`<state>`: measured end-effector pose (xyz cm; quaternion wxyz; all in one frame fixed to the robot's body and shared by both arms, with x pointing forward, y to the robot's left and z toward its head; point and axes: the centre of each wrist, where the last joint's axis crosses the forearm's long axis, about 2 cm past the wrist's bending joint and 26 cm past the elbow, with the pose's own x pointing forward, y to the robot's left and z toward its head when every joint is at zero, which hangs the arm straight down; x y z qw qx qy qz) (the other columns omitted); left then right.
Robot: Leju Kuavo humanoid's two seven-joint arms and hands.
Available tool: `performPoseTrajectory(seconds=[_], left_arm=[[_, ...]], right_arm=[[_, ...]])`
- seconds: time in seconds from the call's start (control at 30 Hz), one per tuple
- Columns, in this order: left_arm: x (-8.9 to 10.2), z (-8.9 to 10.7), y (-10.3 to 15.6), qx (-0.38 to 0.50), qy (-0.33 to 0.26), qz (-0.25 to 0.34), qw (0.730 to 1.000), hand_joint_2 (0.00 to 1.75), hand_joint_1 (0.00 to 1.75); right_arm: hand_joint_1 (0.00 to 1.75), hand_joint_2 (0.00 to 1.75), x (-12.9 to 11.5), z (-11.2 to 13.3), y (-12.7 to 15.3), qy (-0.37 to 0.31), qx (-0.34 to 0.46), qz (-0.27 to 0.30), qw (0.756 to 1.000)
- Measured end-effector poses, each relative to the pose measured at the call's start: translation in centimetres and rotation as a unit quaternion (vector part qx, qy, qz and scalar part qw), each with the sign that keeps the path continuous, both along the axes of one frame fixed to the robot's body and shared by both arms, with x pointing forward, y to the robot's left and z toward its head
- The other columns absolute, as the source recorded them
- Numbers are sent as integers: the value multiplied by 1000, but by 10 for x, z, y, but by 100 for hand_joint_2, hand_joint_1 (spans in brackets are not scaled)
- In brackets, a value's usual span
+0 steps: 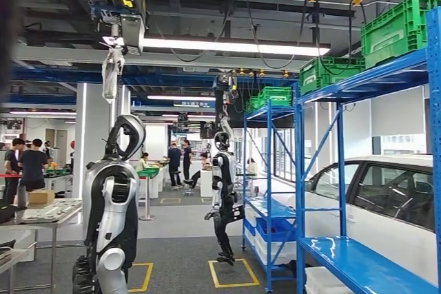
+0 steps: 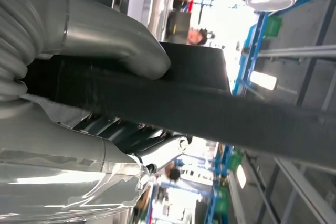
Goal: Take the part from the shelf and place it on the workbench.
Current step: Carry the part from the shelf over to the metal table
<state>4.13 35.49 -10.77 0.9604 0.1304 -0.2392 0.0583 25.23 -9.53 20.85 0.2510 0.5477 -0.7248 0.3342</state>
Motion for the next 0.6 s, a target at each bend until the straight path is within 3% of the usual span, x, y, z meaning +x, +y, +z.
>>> performPoseTrajectory(seconds=[0.6], left_arm=[[-1,0,0,1,1,-2,1000,175,0]], right_arm=[[175,175,3,1,-10,0,17,-24,1000]])
